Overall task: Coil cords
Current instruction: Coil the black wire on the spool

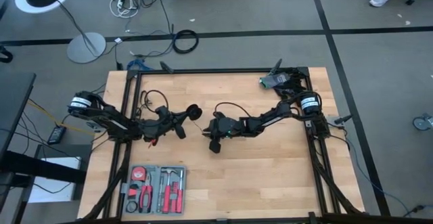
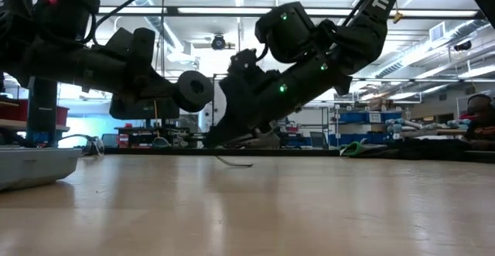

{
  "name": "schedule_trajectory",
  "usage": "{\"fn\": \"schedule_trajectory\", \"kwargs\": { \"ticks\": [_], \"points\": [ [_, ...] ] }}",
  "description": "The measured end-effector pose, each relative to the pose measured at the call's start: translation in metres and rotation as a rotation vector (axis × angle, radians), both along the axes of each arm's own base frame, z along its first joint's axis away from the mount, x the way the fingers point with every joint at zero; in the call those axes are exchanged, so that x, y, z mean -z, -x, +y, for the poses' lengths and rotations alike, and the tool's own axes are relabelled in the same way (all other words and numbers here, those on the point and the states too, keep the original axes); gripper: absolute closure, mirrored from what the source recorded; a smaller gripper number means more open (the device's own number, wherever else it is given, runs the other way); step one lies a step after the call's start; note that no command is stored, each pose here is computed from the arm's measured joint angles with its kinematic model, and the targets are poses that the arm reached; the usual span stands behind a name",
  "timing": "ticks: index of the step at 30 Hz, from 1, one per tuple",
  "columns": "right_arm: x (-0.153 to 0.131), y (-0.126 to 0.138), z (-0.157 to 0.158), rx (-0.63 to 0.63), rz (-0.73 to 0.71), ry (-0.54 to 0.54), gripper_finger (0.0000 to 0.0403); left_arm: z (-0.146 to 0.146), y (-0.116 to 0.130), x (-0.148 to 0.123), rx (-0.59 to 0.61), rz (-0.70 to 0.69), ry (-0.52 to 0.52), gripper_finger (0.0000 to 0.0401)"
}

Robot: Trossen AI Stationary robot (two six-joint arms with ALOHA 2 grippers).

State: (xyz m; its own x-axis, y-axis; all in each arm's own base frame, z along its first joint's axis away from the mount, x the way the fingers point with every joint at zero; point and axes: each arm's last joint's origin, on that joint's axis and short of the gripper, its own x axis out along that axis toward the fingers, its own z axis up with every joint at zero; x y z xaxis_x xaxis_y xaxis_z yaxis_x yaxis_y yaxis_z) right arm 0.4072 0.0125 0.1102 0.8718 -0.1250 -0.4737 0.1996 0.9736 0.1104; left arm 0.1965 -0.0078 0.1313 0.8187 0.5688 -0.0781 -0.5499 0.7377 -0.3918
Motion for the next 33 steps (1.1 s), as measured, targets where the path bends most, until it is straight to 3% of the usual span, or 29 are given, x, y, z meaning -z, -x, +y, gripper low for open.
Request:
{"fn": "schedule_trajectory", "kwargs": {
  "ticks": [12, 17, 22, 29, 33],
  "points": [
    [0.004, 0.002, -0.001, 0.039, 0.035, -0.027, 0.0328, 0.0, 0.0, -0.003, 0.006, -0.038, 0.006, 0.0401],
    [0.008, 0.004, 0.0, 0.028, 0.085, -0.031, 0.0387, 0.0, -0.001, -0.005, 0.008, -0.048, -0.005, 0.0401],
    [0.008, 0.008, -0.006, 0.036, 0.137, -0.025, 0.0398, -0.001, -0.001, -0.005, 0.044, -0.036, -0.012, 0.0401],
    [-0.022, 0.022, -0.037, 0.119, 0.21, -0.029, 0.0401, -0.006, -0.003, -0.004, 0.227, -0.009, -0.046, 0.0401],
    [-0.05, 0.029, -0.049, 0.145, 0.157, -0.017, 0.0402, -0.006, -0.003, 0.0, 0.229, 0.036, -0.048, 0.0401]
  ]
}}
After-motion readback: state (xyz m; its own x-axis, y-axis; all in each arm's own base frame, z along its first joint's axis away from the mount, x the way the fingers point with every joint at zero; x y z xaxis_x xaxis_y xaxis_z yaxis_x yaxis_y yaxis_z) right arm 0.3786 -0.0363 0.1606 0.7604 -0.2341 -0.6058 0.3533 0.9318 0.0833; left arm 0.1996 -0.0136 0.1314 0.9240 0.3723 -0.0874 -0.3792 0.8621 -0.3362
